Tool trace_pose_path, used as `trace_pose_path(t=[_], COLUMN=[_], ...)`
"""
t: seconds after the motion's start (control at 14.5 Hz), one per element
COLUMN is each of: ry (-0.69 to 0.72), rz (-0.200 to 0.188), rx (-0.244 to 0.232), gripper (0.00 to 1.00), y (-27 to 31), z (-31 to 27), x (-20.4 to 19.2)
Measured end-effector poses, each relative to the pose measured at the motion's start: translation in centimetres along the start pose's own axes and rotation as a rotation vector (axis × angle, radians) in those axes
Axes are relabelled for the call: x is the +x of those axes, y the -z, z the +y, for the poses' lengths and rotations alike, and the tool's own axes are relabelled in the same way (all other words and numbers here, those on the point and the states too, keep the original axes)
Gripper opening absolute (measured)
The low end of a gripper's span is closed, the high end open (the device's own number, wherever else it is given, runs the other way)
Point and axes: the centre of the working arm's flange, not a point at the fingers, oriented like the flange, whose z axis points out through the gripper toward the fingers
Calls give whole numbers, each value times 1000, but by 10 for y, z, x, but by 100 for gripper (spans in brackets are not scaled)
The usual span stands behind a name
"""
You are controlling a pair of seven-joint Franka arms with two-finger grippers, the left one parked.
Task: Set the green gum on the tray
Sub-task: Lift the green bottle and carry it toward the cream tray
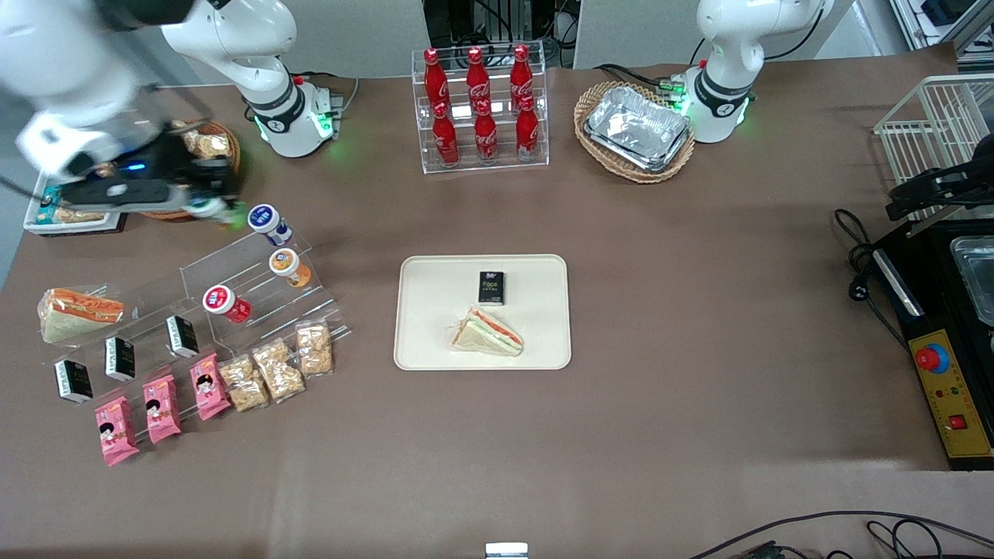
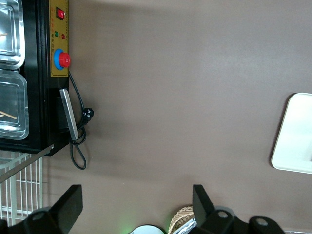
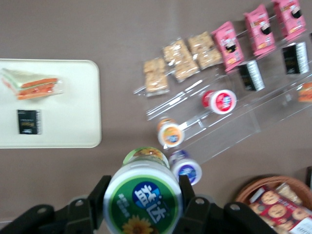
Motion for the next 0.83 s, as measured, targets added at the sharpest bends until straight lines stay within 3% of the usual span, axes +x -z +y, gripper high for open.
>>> trace_pose_path(t=[0.21,0.42,0.62,0.83], ry=[-85,-166,-197,-205], rz=[-11,-16,-26,-3], rx=[-28,4,53,53], gripper=[62,62,62,62], y=[-20,-61,-122,-188], z=[-94,-156,-190,-205], x=[-25,-26,-20,-20])
